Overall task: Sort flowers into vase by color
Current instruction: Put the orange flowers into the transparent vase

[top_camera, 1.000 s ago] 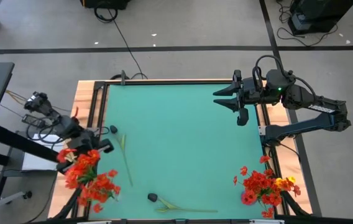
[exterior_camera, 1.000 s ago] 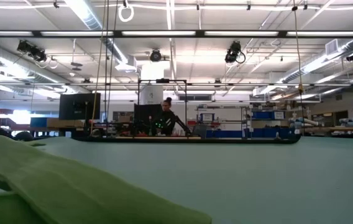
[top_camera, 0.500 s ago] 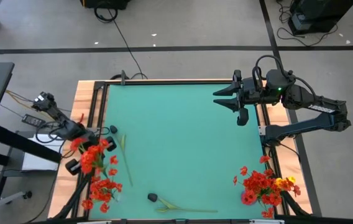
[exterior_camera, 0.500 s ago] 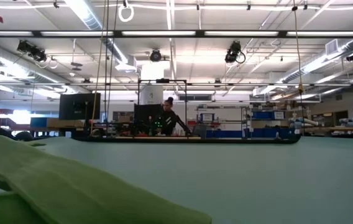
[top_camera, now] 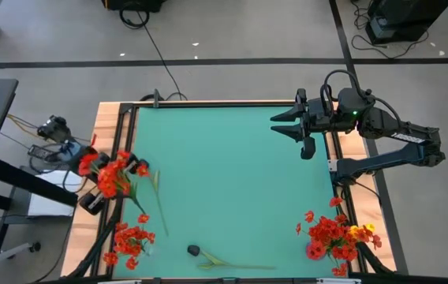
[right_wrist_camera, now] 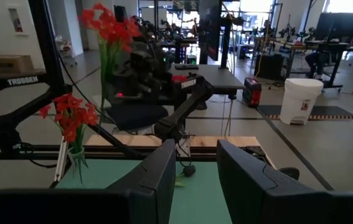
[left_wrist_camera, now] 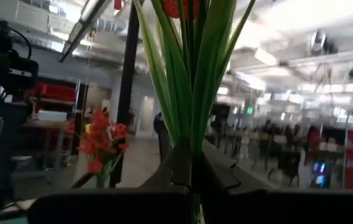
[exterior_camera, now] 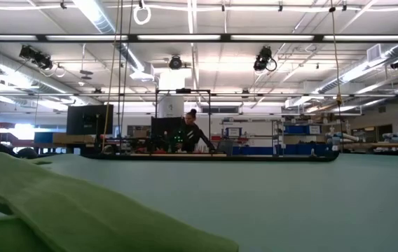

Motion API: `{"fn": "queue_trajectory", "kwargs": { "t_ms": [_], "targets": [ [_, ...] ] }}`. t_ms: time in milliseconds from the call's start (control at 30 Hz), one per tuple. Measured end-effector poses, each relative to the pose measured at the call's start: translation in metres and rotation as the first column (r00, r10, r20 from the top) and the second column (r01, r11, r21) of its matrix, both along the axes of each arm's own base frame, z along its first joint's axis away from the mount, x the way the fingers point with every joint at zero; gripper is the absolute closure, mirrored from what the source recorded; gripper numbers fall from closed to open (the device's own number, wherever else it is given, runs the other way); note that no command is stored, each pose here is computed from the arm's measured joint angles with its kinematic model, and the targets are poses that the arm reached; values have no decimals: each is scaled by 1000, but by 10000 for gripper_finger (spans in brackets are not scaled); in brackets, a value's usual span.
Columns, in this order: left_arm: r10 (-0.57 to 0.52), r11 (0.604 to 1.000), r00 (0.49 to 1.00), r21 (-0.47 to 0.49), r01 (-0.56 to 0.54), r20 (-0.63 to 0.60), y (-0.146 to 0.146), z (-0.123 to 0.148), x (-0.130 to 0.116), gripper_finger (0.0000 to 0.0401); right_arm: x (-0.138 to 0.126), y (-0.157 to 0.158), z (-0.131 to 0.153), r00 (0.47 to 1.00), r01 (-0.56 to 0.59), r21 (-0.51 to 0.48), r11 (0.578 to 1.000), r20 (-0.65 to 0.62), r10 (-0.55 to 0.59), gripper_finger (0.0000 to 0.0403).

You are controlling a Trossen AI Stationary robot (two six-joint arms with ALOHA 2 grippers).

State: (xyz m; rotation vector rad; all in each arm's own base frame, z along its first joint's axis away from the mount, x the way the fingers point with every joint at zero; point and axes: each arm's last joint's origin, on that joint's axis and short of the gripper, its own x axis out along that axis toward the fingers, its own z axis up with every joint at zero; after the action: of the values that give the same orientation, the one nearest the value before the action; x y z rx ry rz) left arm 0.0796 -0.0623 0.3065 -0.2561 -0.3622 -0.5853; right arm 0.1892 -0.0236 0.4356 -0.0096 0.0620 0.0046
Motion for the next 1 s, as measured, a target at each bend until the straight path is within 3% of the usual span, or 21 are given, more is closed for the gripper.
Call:
{"fn": "queue_trajectory", "kwargs": {
  "t_ms": [233, 367, 467, 600, 767, 900, 1000],
  "targets": [
    [44, 977, 972, 213, 6, -229, 16, 34, -18, 390, 0, 0, 0, 1000, 0, 0, 1000, 0, 0, 277],
    [10, 987, 931, 153, 49, -365, 20, 34, -24, 390, 0, 0, 0, 1000, 0, 0, 1000, 0, 0, 277],
    [-99, 988, 912, 72, 138, -398, 17, 29, -25, 390, 0, 0, 0, 1000, 0, 0, 1000, 0, 0, 277],
    [-305, 940, 881, 32, 339, -362, 10, 20, -29, 390, 0, 0, 0, 1000, 0, 0, 1000, 0, 0, 277],
    [-472, 869, 841, 17, 494, -265, -4, 6, -31, 390, 0, 0, 0, 1000, 0, 0, 1000, 0, 0, 277],
    [-554, 829, 827, 28, 558, -91, -22, -12, -29, 390, 0, 0, 0, 1000, 0, 0, 1000, 0, 0, 277],
    [-538, 841, 843, 52, 538, -11, -32, -28, -27, 390, 0, 0, 0, 1000, 0, 0, 1000, 0, 0, 277]
  ]
}}
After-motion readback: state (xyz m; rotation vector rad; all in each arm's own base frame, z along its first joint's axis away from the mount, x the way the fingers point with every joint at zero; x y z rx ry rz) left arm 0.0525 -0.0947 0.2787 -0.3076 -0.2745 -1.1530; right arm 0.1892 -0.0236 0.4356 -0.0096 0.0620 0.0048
